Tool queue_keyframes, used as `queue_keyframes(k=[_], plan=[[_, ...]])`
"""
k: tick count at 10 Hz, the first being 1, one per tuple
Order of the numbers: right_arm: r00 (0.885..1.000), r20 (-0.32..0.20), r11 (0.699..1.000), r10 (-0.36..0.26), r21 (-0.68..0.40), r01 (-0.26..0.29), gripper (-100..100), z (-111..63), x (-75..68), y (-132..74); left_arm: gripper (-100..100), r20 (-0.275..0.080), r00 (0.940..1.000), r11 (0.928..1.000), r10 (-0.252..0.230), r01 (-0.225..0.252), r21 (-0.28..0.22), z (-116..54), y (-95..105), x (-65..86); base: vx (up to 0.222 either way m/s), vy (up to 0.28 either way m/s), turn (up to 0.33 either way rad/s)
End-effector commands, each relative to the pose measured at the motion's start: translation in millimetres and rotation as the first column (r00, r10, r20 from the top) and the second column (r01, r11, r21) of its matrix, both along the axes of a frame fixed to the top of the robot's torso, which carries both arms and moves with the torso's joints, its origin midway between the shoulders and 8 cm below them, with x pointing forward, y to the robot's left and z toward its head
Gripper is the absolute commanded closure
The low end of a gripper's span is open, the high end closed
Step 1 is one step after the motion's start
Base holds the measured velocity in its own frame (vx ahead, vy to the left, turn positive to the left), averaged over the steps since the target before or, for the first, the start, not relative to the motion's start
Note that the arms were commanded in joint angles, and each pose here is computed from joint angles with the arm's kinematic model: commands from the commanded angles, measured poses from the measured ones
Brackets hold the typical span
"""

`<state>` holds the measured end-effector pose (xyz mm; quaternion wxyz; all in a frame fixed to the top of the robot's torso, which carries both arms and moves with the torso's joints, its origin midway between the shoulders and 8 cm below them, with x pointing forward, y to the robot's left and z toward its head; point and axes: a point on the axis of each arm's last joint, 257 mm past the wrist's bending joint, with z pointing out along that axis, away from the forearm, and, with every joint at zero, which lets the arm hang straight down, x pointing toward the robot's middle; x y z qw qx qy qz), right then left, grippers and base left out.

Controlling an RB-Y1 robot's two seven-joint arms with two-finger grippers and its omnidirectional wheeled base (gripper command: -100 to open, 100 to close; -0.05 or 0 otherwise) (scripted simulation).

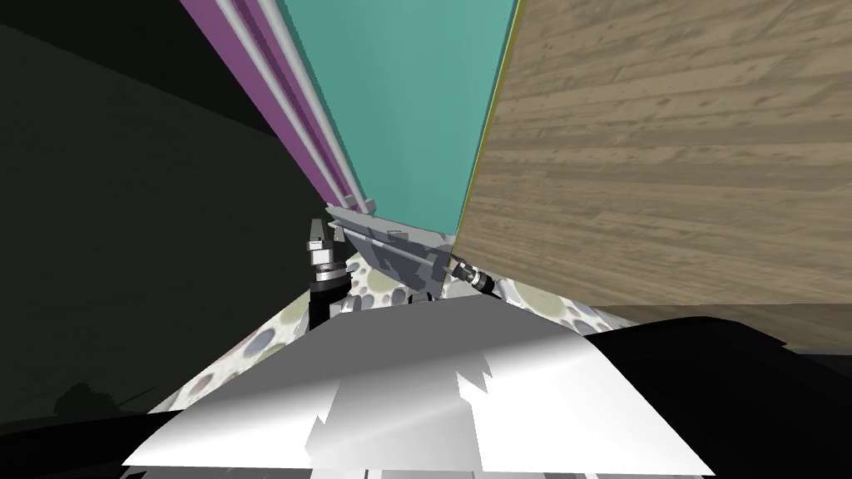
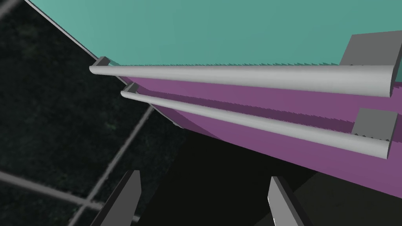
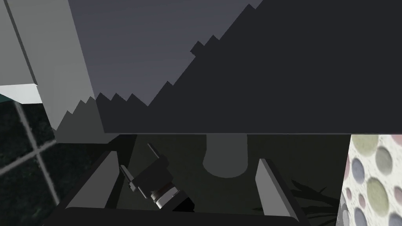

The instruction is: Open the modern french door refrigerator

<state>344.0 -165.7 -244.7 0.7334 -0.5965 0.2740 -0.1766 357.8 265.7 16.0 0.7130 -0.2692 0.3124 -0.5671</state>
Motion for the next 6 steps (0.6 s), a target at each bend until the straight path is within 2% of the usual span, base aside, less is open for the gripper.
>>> queue_keyframes(k=[1, 4, 5, 6], plan=[[0.999, 0.005, 0.998, 0.037, -0.045, -0.037, -100, -17.6, -6.4, 9, 0, 0.000, 1.0000, 1.0000, 0.000, 0.000, 0.000, 0.0, 0.0, 0.0, 0.011, 0.042, -0.082], [0.997, 0.025, 0.993, 0.068, -0.094, -0.065, -100, -29.8, -12.3, 12, 0, 0.000, 1.0000, 1.0000, 0.000, 0.000, 0.000, 0.0, 0.1, 0.0, 0.014, 0.034, -0.075], [0.998, 0.020, 0.995, 0.061, -0.084, -0.060, -100, -27.3, -11.0, 12, 0, 0.000, 1.0000, 1.0000, 0.000, 0.000, 0.000, 0.0, 0.0, 0.0, 0.000, 0.008, -0.002], [0.998, 0.022, 0.995, 0.059, -0.088, -0.057, -100, -20.1, -2.1, 8, 0, 0.000, 1.0000, 1.0000, 0.000, 0.000, 0.000, 0.0, 0.0, 0.0, 0.001, 0.089, -0.007]])
